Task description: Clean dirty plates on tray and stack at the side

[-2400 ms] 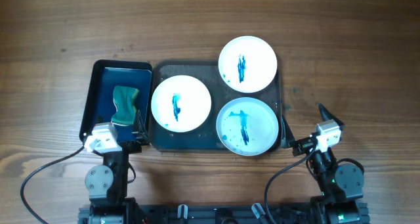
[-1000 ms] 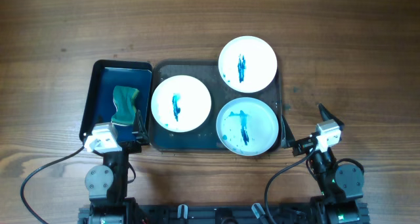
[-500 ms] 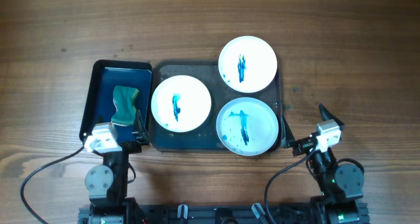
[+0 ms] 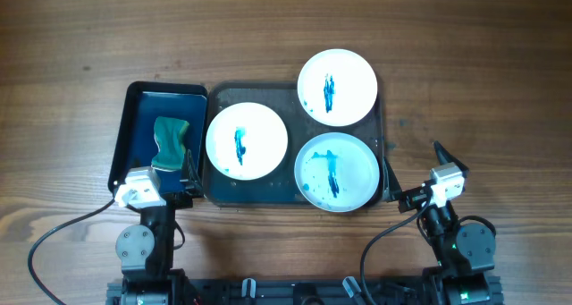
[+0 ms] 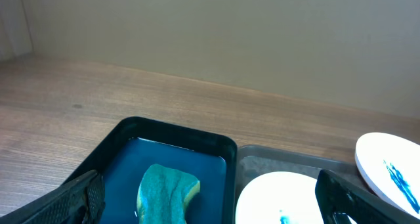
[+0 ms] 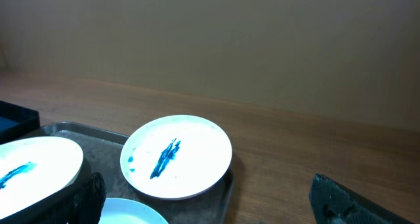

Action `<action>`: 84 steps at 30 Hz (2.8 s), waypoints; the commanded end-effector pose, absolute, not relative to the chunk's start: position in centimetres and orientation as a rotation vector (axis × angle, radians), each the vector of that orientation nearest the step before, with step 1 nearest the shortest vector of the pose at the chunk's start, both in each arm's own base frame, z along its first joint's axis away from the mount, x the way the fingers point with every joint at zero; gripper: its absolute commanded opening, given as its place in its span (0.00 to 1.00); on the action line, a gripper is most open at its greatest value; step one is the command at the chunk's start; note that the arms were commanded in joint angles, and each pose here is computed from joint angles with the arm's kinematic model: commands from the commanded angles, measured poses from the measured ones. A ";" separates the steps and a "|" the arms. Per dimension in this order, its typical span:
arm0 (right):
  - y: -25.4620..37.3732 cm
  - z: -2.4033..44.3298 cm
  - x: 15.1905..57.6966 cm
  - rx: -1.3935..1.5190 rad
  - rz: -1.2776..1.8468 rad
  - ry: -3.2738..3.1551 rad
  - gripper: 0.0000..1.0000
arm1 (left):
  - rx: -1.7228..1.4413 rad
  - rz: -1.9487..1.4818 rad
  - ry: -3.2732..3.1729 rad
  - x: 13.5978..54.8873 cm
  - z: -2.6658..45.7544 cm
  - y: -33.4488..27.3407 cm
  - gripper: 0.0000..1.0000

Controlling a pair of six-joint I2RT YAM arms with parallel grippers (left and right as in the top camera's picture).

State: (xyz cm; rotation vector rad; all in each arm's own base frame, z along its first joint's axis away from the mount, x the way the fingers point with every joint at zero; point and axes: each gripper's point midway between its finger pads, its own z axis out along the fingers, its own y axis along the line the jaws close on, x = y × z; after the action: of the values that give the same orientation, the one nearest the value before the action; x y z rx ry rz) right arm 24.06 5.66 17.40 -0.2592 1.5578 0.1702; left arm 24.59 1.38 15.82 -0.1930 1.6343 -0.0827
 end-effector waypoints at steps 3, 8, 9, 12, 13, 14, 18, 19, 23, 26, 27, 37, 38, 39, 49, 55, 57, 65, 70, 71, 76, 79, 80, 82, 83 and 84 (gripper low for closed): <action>6.0 17.5 24.0 -0.269 0.190 1.551 1.00 | -0.165 -0.075 1.636 24.6 15.7 1.2 1.00; 6.0 17.5 24.0 -0.269 0.190 1.551 1.00 | -0.165 -0.075 1.636 24.6 15.7 1.2 1.00; 6.0 17.5 24.0 -0.269 0.190 1.551 1.00 | -0.165 -0.076 1.636 24.6 15.7 1.2 1.00; 6.0 17.5 24.0 -0.269 0.190 1.551 1.00 | -0.165 -0.075 1.636 24.6 15.7 1.2 1.00; 6.0 17.5 24.0 -0.269 0.190 1.551 1.00 | -0.165 -0.075 1.636 24.6 15.7 1.2 1.00; 6.0 17.5 24.0 -0.269 0.190 1.551 1.00 | -0.165 -0.075 1.636 24.6 15.7 1.2 1.00; 6.0 17.5 24.0 -0.269 0.190 1.551 1.00 | -0.165 -0.075 1.636 24.6 15.7 1.2 1.00; 6.0 17.5 24.0 -0.269 0.190 1.551 1.00 | -0.165 -0.076 1.636 24.6 15.7 1.2 1.00; 6.0 17.5 24.0 -0.269 0.190 1.551 1.00 | -0.165 -0.075 1.636 24.6 15.7 1.2 1.00; 6.0 17.5 24.0 -0.269 0.190 1.551 1.00 | -0.165 -0.075 1.636 24.6 15.7 1.2 1.00; 6.0 17.5 24.0 -0.269 0.190 1.551 1.00 | -0.165 -0.075 1.636 24.6 15.7 1.2 1.00; 5.7 17.7 24.0 -0.403 0.020 1.509 1.00 | -0.186 -0.166 1.634 24.6 15.8 0.4 1.00; 5.7 18.0 24.0 -0.402 0.019 1.499 1.00 | -0.188 -0.172 1.635 24.6 15.7 0.4 1.00; 5.7 18.4 24.0 -0.399 0.020 1.481 1.00 | -0.191 -0.172 1.634 24.6 15.8 0.4 1.00; 7.8 26.2 23.5 -0.460 0.134 1.383 1.00 | -0.234 -0.252 1.753 24.5 18.8 -0.4 1.00; 10.1 30.6 27.9 -0.554 0.253 1.575 1.00 | -0.269 -0.248 1.958 27.1 22.7 -0.4 1.00; 10.3 31.1 29.9 -0.561 0.271 1.674 1.00 | -0.285 -0.243 2.036 28.5 23.7 -0.3 1.00; 12.2 28.1 36.6 -0.631 0.423 2.105 1.00 | -0.355 -0.267 2.523 33.9 20.7 -1.0 1.00; 13.5 25.4 37.8 -0.533 0.595 2.249 1.00 | -0.383 -0.321 2.662 35.1 16.3 -1.7 1.00; 13.6 24.6 38.1 -0.451 0.636 2.299 1.00 | -0.391 -0.337 2.698 35.1 15.3 -1.9 1.00; 14.3 23.2 38.5 -0.286 0.768 2.380 0.94 | -0.405 -0.382 2.756 35.9 12.7 -2.4 1.00; 14.7 22.3 38.7 -0.224 0.753 2.421 0.88 | -0.408 -0.346 2.740 36.4 12.7 -1.9 1.00; 14.9 21.7 38.7 -0.192 0.739 2.446 0.87 | -0.420 -0.292 2.740 36.4 12.6 -1.3 1.00; 16.3 20.3 38.3 -0.162 0.732 2.505 0.84 | -0.454 -0.116 2.734 36.3 12.3 0.9 1.00; 17.2 19.3 38.1 -0.154 0.722 2.543 0.81 | -0.499 -0.036 2.726 36.1 12.3 2.0 1.00; 18.1 18.2 37.7 -0.158 0.705 2.582 0.79 | -0.557 0.011 2.725 35.7 12.2 2.6 1.00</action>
State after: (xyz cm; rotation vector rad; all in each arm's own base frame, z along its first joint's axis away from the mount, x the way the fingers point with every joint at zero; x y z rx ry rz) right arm 37.83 15.91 20.34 -0.2333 2.4847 0.7343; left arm 35.86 -0.64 12.00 -0.4292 2.7569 -0.2304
